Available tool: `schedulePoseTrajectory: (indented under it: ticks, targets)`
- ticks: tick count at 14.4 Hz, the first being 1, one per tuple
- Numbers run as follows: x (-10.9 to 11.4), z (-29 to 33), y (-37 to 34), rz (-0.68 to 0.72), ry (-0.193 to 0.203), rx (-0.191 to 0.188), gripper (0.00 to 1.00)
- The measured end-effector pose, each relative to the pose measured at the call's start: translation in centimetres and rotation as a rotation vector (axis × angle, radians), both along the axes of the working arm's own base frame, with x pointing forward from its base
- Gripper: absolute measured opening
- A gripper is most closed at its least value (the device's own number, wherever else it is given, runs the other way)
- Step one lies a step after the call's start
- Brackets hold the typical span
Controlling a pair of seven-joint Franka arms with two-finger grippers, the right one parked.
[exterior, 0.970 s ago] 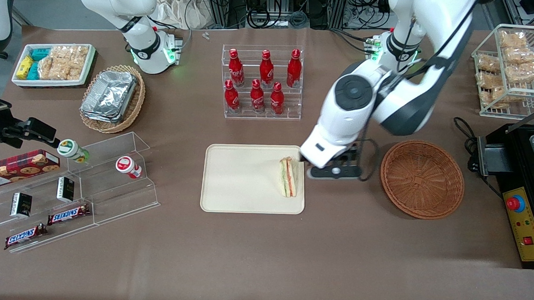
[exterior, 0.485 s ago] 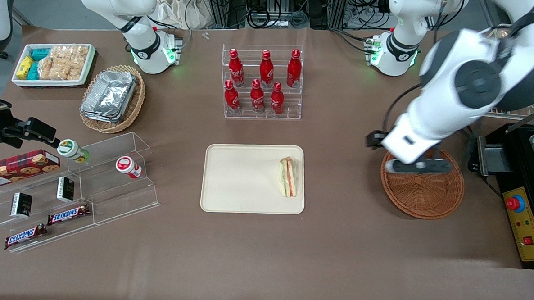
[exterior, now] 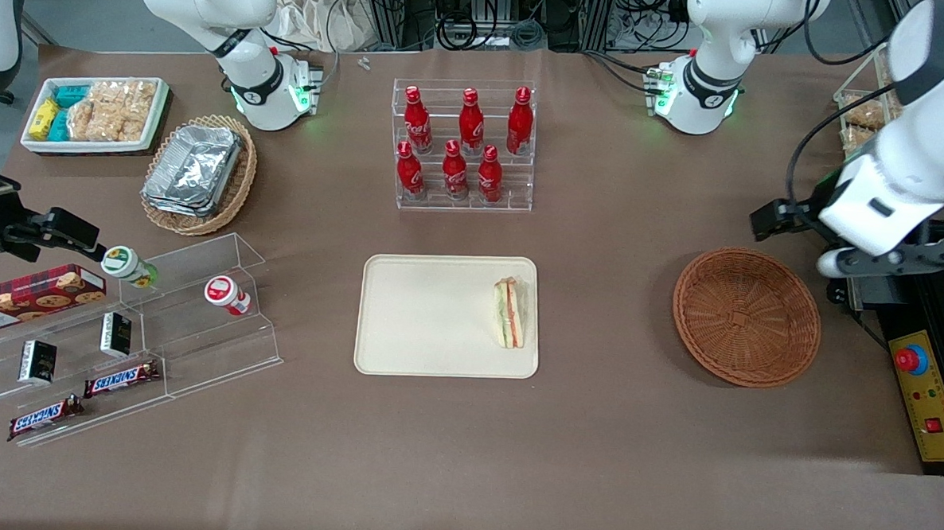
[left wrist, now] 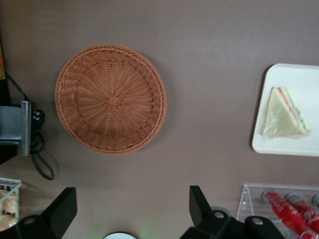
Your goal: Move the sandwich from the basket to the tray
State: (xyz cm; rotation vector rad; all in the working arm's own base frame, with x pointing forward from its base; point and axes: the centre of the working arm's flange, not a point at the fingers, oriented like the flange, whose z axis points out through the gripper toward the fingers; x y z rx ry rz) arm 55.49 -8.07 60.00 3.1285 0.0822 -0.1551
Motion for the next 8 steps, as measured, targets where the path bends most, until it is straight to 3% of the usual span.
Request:
schedulePoseTrajectory:
  ticks: [8]
  targets:
    - [-3.2,2.0,4.0,-0.121,-0.013,-0.005,1.0]
